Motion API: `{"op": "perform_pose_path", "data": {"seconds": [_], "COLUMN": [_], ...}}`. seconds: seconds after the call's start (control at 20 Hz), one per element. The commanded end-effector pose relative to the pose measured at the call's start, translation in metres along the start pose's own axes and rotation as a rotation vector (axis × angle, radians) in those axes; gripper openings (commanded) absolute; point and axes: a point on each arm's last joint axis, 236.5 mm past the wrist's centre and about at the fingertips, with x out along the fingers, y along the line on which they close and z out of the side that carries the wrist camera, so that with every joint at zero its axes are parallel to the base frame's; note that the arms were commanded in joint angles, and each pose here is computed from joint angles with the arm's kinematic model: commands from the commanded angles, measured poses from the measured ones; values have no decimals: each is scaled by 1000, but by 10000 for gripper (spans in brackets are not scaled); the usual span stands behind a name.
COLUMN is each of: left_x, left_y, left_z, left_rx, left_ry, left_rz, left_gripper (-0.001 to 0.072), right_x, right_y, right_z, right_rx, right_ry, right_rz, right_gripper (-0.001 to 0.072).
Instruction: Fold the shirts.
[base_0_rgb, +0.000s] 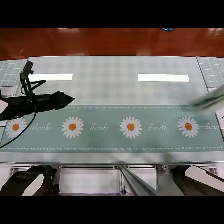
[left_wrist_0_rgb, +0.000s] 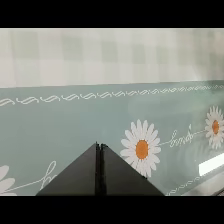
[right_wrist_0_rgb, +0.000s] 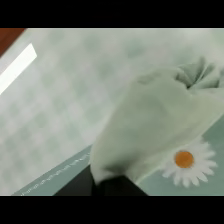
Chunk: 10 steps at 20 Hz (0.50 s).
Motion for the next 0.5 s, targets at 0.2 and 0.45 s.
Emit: {"op": "perform_pose_path", "data": {"seconds": [0.2,0.45], "left_x": [0,-1], "left_y": [2,3], "left_z": [10,20], "left_rx": [10,10], "left_ry": [-43,-85], "left_rz": [8,16], "left_gripper": [18,17], "right_x": [-29,-50], "right_y": [-180,-236], "right_z": [-85,-151], "right_rx": [461,655], "right_ry": [39,93], "right_rz": [-373,-601], "right_gripper": [15,19]}}
